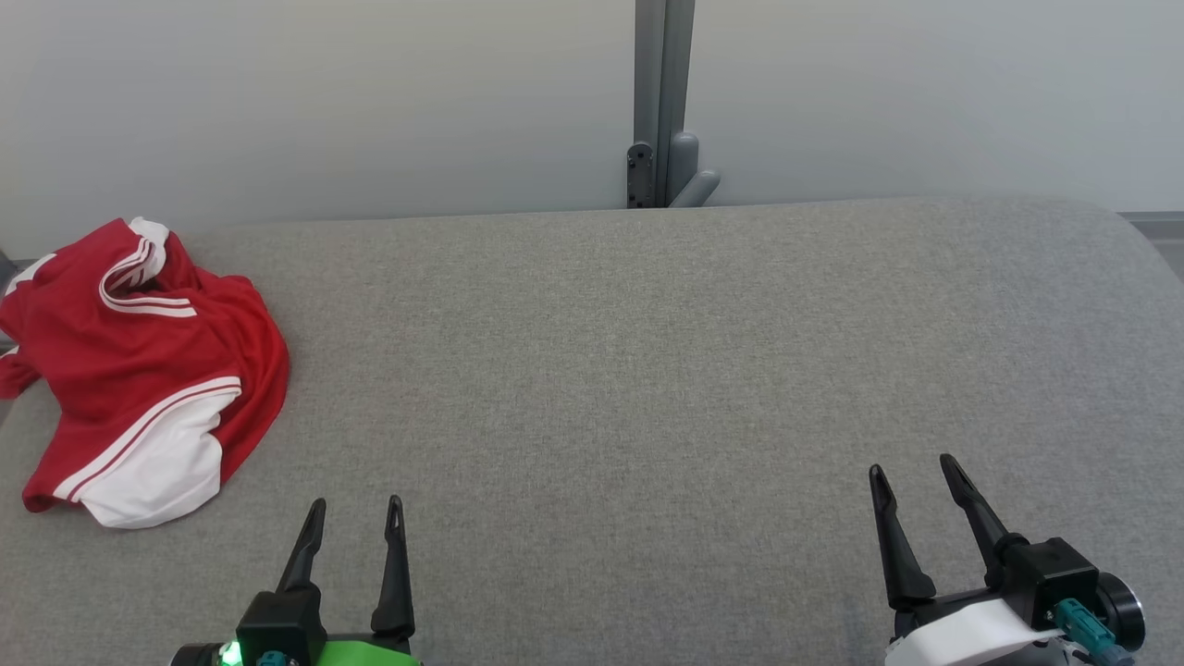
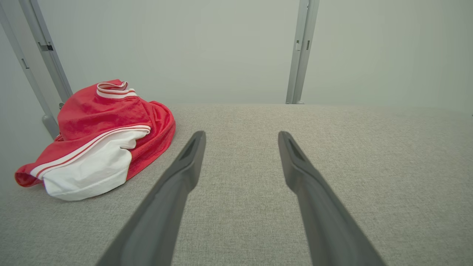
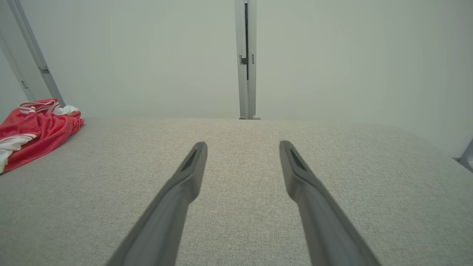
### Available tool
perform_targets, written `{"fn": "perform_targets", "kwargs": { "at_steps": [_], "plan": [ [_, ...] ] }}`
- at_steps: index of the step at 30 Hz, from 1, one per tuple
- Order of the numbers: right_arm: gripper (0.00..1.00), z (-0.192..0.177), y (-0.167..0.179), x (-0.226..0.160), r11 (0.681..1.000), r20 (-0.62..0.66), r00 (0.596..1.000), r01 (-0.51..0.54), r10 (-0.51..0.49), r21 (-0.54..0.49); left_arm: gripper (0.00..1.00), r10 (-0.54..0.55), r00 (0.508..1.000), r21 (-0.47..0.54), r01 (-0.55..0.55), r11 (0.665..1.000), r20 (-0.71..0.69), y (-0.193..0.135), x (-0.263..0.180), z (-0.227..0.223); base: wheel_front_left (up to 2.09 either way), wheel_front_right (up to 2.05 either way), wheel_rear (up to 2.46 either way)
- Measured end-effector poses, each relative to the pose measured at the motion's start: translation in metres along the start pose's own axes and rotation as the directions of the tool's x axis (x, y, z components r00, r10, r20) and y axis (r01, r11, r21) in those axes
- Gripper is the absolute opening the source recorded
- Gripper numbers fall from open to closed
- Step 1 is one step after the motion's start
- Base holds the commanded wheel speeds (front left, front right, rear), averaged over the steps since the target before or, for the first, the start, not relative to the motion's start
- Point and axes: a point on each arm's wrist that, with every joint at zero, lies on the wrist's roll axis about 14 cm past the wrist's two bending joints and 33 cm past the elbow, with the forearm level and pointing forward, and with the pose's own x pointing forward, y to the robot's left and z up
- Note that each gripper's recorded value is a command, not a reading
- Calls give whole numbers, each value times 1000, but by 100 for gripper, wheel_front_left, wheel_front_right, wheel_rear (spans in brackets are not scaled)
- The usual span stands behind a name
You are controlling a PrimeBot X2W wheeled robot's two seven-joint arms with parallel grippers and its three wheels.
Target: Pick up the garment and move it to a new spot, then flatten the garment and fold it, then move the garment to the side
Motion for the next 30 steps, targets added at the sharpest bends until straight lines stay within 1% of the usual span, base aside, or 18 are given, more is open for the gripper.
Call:
{"fn": "perform_targets", "kwargs": {
  "at_steps": [22, 30],
  "plan": [
    [100, -2, -2, 0, 1000, -5, 1000, 5, -5, -1, 100, -5, 1000, -3, 5, 1000, -9, 0, 0, -3, 0, 0, 0],
    [100, -3, 3, 7, 1000, -7, 1000, -16, 16, -5, 100, 29, 1000, 0, -29, 1000, -4, 10, -4, -1, 0, 0, 0]
  ]
}}
